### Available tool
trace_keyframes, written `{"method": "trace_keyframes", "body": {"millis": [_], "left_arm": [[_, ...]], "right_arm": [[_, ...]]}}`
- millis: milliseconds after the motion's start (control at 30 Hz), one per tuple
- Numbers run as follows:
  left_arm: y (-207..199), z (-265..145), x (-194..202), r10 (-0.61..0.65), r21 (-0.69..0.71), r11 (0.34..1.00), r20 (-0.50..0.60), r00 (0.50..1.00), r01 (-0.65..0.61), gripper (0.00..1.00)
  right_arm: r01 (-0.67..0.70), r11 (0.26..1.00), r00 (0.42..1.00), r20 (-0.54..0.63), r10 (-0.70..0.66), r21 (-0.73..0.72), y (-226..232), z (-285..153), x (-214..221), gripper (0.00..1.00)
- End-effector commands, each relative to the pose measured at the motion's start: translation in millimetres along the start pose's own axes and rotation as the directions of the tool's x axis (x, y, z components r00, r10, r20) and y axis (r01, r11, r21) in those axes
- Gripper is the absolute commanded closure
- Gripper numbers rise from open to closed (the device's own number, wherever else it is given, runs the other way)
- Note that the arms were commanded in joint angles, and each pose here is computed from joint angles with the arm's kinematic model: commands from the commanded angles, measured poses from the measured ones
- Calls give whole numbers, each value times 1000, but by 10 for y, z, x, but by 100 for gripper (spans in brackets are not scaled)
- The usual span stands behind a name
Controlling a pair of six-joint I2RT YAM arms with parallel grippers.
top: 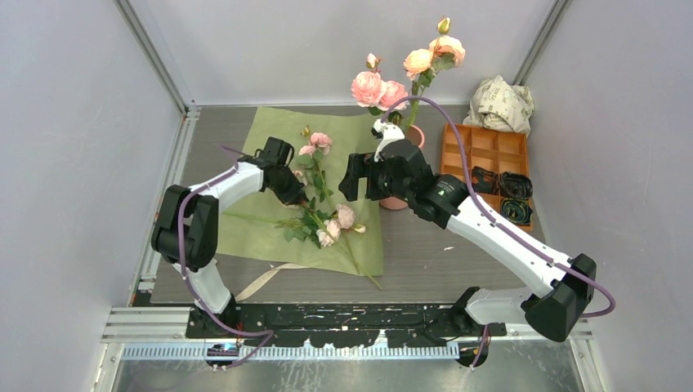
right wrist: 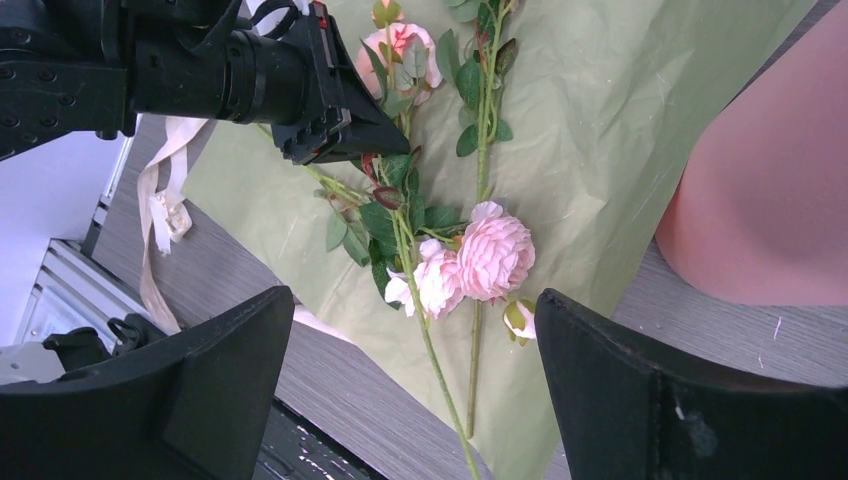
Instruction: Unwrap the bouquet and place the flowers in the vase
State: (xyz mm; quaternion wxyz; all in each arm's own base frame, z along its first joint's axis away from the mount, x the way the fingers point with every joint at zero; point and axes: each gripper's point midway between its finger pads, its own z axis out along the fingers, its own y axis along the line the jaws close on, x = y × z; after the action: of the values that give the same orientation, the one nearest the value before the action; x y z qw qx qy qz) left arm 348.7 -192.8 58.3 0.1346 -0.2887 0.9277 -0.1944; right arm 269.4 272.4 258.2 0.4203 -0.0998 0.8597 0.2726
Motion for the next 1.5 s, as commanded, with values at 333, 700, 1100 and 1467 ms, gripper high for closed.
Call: {"method": "trace_keyframes", "body": {"millis": [333,700,1100,1467], "left_arm": [[-788,-1014,-578,160,159,965,272,949,-208,100],[-1558,-3289,-756,291,141,809,747,598,-570,100],[-2583,-5020,27,94,82,429,986,135,-900,100],[-3198,-5654,362,-171,31,267,985,-16,-963,100]], "right_arm": [[4,1000,992,125,-4,-1,18,-233,-276,4],[-41,999,954,297,30,31,-111,-576,-522,3],[-272,947,822,554,135,172,-877,-1279,-342,1],[-449,863,661,736,145,232,-1467,-2122,-209,0]]}}
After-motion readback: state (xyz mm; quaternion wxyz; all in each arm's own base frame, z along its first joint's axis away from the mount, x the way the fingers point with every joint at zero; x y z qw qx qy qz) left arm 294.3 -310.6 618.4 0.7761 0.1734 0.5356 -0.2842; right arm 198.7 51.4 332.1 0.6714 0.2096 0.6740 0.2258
